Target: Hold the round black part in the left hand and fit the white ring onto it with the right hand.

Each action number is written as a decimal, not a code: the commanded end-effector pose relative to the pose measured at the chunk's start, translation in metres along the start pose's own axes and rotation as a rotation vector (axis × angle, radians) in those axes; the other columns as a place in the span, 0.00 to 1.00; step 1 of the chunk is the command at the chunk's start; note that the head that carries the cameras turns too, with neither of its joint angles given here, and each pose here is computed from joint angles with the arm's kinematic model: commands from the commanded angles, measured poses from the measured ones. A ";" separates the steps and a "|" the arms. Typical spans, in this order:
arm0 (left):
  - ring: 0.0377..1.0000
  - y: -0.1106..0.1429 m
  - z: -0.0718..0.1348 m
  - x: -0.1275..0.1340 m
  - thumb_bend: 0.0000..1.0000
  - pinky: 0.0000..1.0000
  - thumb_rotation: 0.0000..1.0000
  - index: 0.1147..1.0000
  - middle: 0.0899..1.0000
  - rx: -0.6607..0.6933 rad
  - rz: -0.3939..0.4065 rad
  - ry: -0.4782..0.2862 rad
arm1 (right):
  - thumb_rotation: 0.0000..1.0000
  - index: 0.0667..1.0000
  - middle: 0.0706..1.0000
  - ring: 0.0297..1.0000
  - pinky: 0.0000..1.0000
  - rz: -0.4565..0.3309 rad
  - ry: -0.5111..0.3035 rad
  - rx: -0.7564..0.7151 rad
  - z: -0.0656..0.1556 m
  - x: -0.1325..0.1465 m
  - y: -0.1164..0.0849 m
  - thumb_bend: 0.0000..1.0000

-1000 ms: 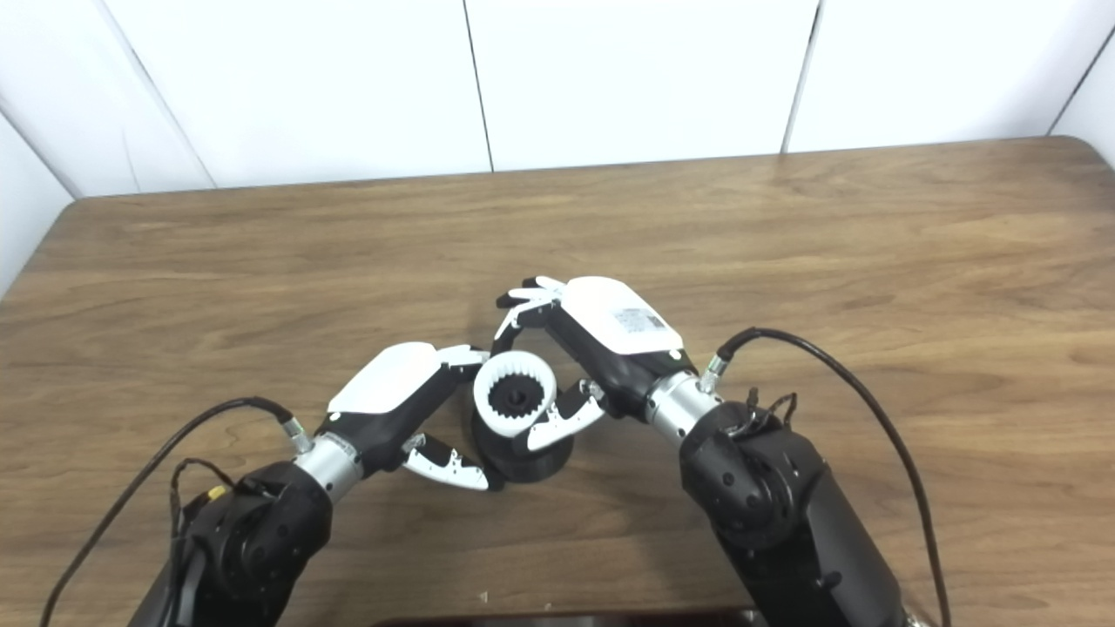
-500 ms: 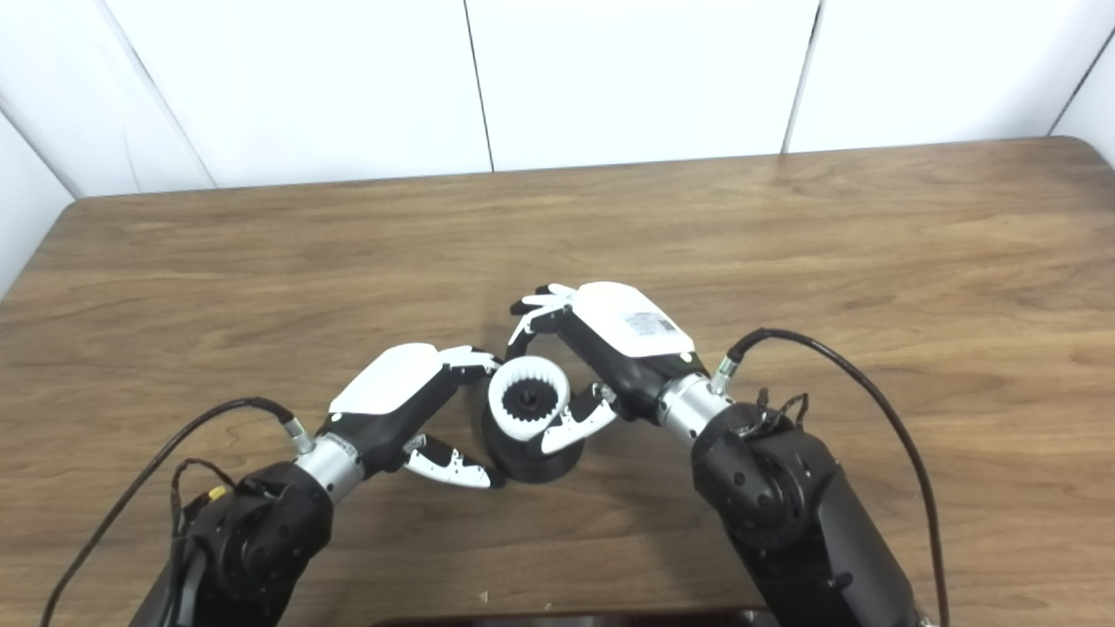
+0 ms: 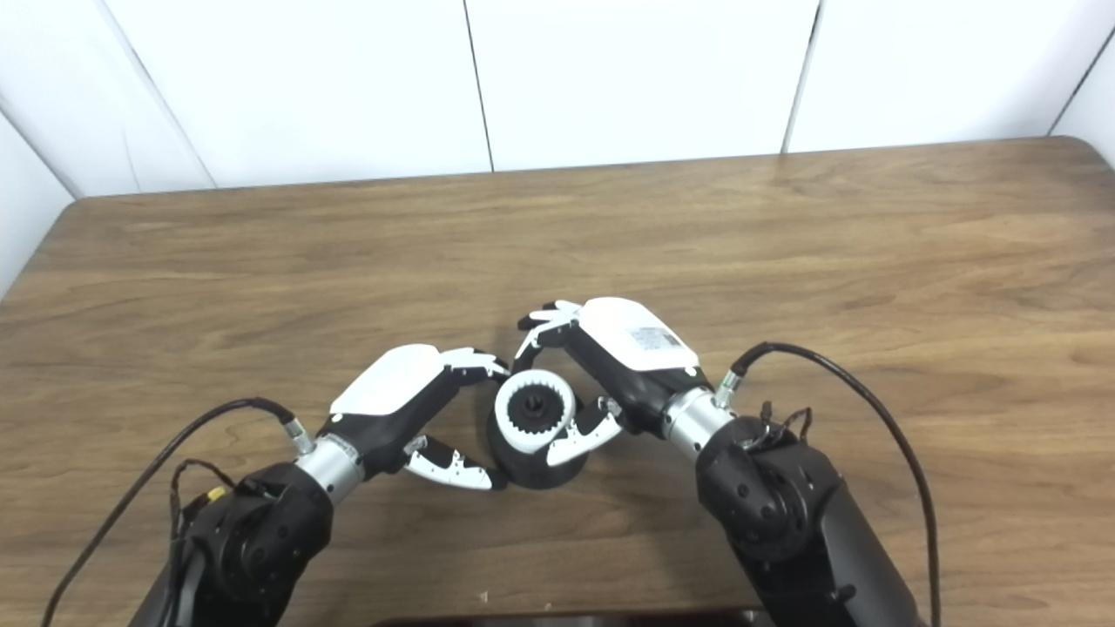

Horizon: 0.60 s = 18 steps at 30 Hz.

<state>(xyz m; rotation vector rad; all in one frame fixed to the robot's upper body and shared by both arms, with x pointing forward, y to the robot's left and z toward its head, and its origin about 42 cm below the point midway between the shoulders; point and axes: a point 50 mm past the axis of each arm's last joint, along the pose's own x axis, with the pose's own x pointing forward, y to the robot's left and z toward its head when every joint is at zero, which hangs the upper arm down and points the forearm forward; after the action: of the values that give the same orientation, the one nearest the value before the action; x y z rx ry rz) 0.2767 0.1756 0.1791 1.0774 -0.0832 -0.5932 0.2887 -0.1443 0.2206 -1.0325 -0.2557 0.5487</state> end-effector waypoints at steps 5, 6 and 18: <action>0.92 0.004 0.007 0.000 0.79 0.87 0.24 0.70 0.86 0.001 0.005 -0.020 | 0.16 0.46 0.86 0.93 0.81 -0.015 -0.048 -0.017 0.004 0.000 -0.004 0.52; 0.92 0.004 0.007 0.001 0.79 0.87 0.23 0.70 0.86 0.001 0.006 -0.021 | 0.16 0.46 0.86 0.93 0.81 -0.010 -0.048 -0.017 0.003 0.000 -0.003 0.52; 0.92 0.003 0.008 0.001 0.80 0.86 0.27 0.71 0.86 -0.005 0.006 -0.025 | 0.44 0.69 0.87 0.94 0.81 0.007 -0.045 0.007 0.003 -0.001 0.001 0.81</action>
<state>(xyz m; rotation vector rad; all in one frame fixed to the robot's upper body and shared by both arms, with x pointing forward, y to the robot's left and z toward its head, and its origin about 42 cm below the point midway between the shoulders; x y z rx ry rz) 0.2766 0.1740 0.1791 1.0713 -0.0823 -0.5918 0.2826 -0.1459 0.2086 -1.0173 -0.2310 0.5926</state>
